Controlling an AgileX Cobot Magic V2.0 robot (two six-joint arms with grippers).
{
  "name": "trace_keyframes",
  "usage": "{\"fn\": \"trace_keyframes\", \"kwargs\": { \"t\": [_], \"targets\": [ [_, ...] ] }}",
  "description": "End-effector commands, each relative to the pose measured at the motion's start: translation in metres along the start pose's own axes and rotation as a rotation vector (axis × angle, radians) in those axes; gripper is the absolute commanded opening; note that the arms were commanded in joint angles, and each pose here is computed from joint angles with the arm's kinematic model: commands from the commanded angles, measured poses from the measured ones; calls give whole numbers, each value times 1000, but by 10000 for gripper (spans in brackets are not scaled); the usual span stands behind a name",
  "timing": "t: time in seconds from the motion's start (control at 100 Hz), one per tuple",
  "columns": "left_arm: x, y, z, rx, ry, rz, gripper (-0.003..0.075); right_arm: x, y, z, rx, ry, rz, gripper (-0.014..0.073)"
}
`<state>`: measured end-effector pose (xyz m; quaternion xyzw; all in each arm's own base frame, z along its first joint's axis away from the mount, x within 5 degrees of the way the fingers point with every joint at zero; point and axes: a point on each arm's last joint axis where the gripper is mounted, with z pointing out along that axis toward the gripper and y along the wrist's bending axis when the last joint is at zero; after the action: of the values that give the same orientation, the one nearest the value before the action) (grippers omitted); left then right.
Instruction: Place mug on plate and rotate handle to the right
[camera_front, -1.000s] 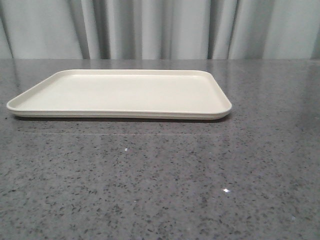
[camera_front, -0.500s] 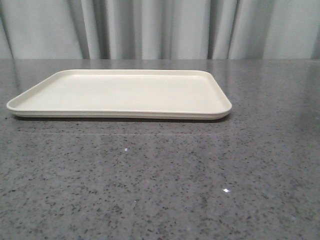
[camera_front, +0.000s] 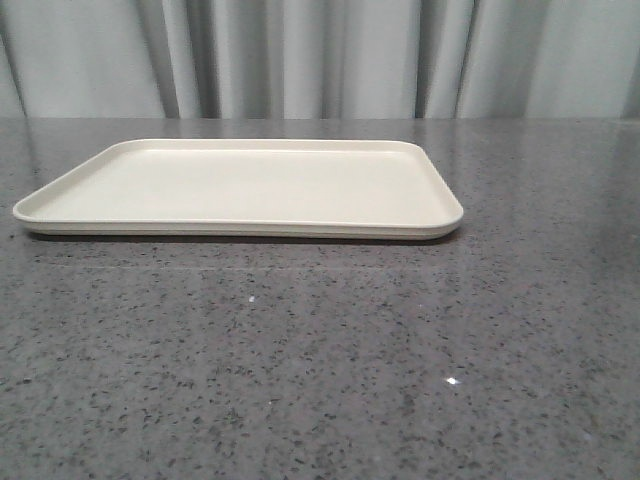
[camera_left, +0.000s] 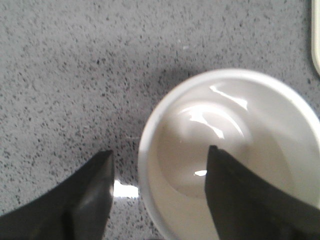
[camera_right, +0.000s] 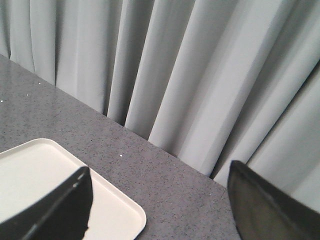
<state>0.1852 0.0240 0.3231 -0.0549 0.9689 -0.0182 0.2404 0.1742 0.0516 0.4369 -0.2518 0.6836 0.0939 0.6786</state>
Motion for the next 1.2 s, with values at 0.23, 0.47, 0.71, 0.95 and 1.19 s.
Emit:
{"fn": "trace_keyframes", "kwargs": {
  "t": [0.23,0.47,0.71,0.95,1.19],
  "targets": [
    [-10,0,-5,-3,-77,-9,236,-14,-4,-5,37,-59,-2,550],
    [-15,2,19,4,40,-15,176,-14,-4,-5,37,-59,-3,550],
    [-21,3,22,-1,-11,9,-19,-14,-3,-5,35,-57,-5,550],
    [-27,2,16,6,-46,8,-20,-14,-3,-5,30,-55,-5,550],
    [-49,-12,-22,128,-177,30,-20,-13,-2,-5,15,-49,-5,550]
  ]
}}
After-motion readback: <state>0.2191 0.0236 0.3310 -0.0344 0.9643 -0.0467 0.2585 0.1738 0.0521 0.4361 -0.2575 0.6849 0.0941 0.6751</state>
